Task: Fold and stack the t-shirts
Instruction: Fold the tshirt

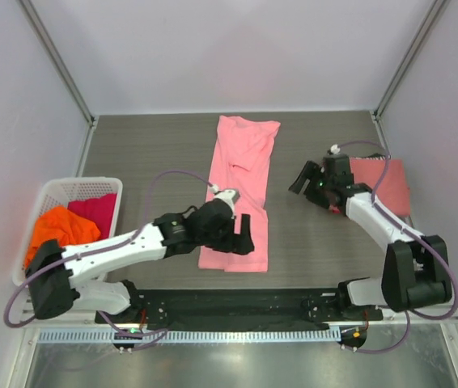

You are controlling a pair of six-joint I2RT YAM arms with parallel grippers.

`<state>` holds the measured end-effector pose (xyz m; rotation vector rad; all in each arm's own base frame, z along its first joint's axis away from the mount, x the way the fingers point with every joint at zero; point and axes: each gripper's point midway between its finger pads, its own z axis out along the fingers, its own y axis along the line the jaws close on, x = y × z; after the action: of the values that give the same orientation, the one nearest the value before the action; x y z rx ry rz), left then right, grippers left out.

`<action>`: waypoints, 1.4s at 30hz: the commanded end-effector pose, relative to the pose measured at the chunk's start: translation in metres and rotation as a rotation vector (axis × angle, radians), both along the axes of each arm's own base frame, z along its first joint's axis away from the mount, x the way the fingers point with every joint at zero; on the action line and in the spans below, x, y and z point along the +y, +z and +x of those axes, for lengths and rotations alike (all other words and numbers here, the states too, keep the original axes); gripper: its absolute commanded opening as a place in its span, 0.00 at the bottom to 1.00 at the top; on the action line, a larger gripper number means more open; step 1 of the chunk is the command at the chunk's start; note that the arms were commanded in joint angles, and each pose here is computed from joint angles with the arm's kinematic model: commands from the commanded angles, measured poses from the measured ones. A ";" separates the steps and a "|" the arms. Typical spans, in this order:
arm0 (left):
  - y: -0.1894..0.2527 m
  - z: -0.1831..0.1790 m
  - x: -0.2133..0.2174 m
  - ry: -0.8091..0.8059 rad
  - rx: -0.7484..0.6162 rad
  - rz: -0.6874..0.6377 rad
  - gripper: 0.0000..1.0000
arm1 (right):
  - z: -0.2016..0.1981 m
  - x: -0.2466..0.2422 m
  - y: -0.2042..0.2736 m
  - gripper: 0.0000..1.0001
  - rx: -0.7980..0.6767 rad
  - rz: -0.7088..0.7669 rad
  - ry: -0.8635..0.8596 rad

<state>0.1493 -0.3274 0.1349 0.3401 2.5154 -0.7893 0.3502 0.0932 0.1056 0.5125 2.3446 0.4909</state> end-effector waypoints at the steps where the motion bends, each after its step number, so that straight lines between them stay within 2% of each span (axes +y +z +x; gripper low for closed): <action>1: -0.014 0.008 0.049 0.109 0.023 0.055 0.83 | -0.076 0.041 -0.019 0.80 0.142 0.040 0.138; 2: -0.008 0.009 0.058 0.121 0.015 0.032 0.79 | -0.087 0.050 -0.021 0.77 0.158 0.058 0.152; 5: -0.027 0.020 0.089 0.195 0.057 0.028 0.73 | -0.123 0.080 -0.030 0.71 0.210 0.131 0.196; 7: -0.043 0.018 0.102 0.208 0.127 0.011 0.72 | -0.141 0.087 -0.042 0.69 0.243 0.134 0.206; 11: -0.061 0.013 0.117 0.234 0.174 0.025 0.65 | -0.172 0.109 -0.051 0.62 0.285 0.150 0.248; 21: -0.080 -0.003 0.133 0.266 0.218 0.029 0.60 | -0.211 0.131 -0.081 0.52 0.365 0.139 0.306; 25: -0.086 -0.004 0.135 0.273 0.221 0.031 0.59 | -0.213 0.134 -0.089 0.32 0.378 0.136 0.310; 28: -0.088 -0.003 0.133 0.281 0.223 0.015 0.58 | -0.213 0.133 -0.090 0.22 0.375 0.132 0.306; 29: -0.089 -0.003 0.132 0.281 0.225 0.011 0.56 | -0.212 0.134 -0.088 0.08 0.367 0.137 0.306; 31: -0.091 -0.003 0.131 0.279 0.232 0.010 0.50 | -0.213 0.134 -0.086 0.01 0.361 0.144 0.305; 34: -0.095 -0.005 0.127 0.264 0.248 0.003 0.43 | -0.214 0.132 -0.086 0.01 0.358 0.145 0.305; 40: -0.110 -0.002 0.119 0.273 0.269 -0.027 0.34 | -0.219 0.132 -0.088 0.01 0.362 0.147 0.318; 42: -0.112 -0.001 0.115 0.271 0.274 -0.043 0.34 | -0.218 0.132 -0.087 0.01 0.357 0.150 0.319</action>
<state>0.1397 -0.1997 0.0212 -0.1255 2.7593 -0.7420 0.1305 0.2248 0.0155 0.3110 2.7951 0.7682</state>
